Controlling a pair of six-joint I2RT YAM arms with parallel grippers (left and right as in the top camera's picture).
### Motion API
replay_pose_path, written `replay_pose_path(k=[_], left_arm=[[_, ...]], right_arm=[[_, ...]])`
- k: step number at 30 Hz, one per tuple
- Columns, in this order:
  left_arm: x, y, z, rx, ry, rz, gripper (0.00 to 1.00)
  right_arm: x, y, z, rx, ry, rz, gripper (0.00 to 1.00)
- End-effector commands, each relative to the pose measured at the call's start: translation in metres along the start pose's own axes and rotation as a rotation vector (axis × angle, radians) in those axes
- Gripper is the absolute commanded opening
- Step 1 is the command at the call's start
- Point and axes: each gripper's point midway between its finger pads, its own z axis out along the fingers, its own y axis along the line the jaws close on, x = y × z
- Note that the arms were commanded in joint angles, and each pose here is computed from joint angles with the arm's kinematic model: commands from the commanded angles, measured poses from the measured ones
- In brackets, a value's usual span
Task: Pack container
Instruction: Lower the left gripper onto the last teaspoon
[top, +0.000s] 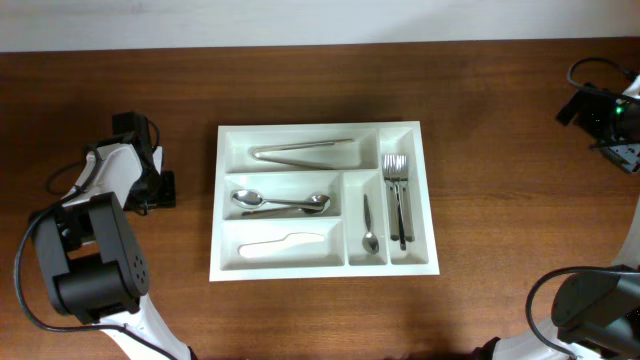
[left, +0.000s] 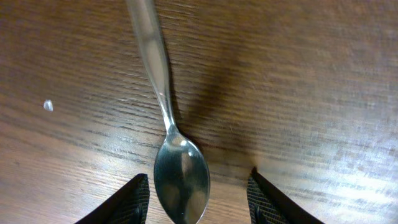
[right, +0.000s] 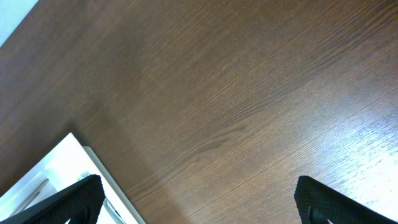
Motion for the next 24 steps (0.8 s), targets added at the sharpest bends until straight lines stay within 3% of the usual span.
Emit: replay_pose_path(k=[1,5,13,20,24], left_arm=[[0.015,0.009,0.011,-0.04,0.057,0.187,0.54],[0.018,0.031,0.008,-0.17,0.088,0.216,0.53],[0.018,0.037,0.007,-0.201,0.101,0.281,0.41],[0.01,0.029,0.005,-0.211,0.074,0.309,0.41],[-0.002,0.033,-0.001,-0.308,0.046,0.327,0.41]], right_arm=[[-0.003,0.001,-0.008,-0.007,-0.023,0.008,0.99],[-0.003,0.001,-0.008,-0.007,-0.023,0.008,0.99],[-0.003,0.001,-0.008,-0.007,-0.023,0.007,0.99],[-0.003,0.001,-0.008,-0.007,-0.023,0.008,0.99],[-0.003,0.001,-0.008,-0.007,-0.023,0.008,0.99]])
